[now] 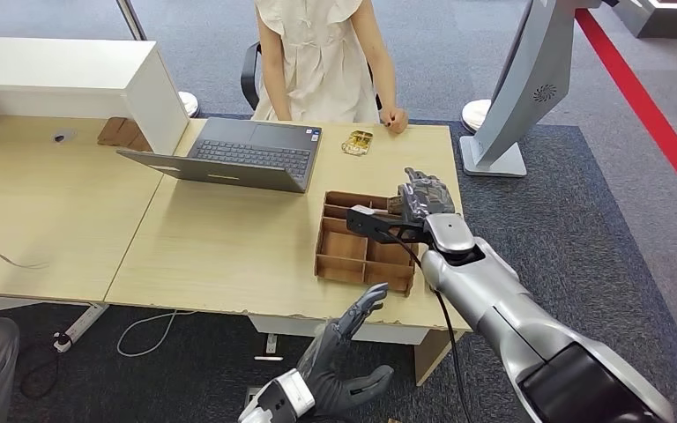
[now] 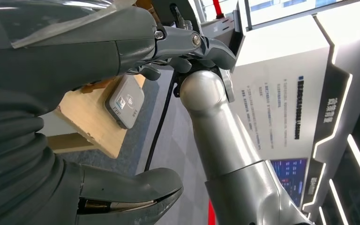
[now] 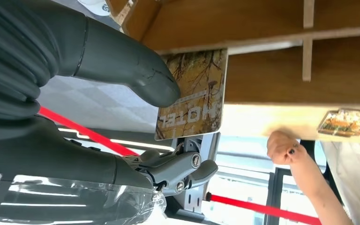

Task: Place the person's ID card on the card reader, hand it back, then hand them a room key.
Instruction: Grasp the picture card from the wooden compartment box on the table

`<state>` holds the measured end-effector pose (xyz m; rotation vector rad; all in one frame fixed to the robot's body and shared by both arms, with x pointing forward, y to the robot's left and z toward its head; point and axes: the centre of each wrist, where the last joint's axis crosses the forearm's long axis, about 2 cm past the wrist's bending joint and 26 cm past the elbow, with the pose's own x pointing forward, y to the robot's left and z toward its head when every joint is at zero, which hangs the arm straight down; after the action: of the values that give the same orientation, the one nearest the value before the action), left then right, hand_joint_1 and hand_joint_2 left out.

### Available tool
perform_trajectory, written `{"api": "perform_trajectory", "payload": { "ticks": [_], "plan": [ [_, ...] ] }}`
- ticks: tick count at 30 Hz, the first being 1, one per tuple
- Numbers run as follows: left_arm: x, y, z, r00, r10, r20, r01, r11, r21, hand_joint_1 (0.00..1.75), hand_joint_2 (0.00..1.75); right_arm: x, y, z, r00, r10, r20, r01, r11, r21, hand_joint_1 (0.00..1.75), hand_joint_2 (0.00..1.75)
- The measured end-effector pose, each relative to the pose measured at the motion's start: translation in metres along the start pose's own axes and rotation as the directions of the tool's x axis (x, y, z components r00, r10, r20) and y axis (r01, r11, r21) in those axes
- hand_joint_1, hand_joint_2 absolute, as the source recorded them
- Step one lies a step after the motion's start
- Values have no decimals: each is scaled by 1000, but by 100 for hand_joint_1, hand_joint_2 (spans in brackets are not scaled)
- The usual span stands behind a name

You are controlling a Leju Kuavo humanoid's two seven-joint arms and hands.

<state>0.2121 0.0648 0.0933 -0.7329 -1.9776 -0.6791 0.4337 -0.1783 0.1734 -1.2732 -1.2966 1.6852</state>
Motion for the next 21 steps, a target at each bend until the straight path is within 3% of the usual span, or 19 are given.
{"api": "perform_trajectory", "payload": {
  "ticks": [5, 10, 21],
  "plan": [
    [0, 1, 0, 1000, -9, 4, 9, 1000, 18, 0, 175, 0, -8, -2, 998, -61, 7, 62, 993, -102, 175, 175],
    [-1, 1, 1, 1000, -11, 12, 10, 1000, 19, 0, 175, -3, -30, -7, 995, -97, 0, 95, 978, -184, 175, 175],
    [-2, 1, 1, 1000, -17, 13, 17, 1000, 10, 0, 175, -19, -60, -8, 991, -129, -24, 117, 953, -279, 175, 175]
  ]
}}
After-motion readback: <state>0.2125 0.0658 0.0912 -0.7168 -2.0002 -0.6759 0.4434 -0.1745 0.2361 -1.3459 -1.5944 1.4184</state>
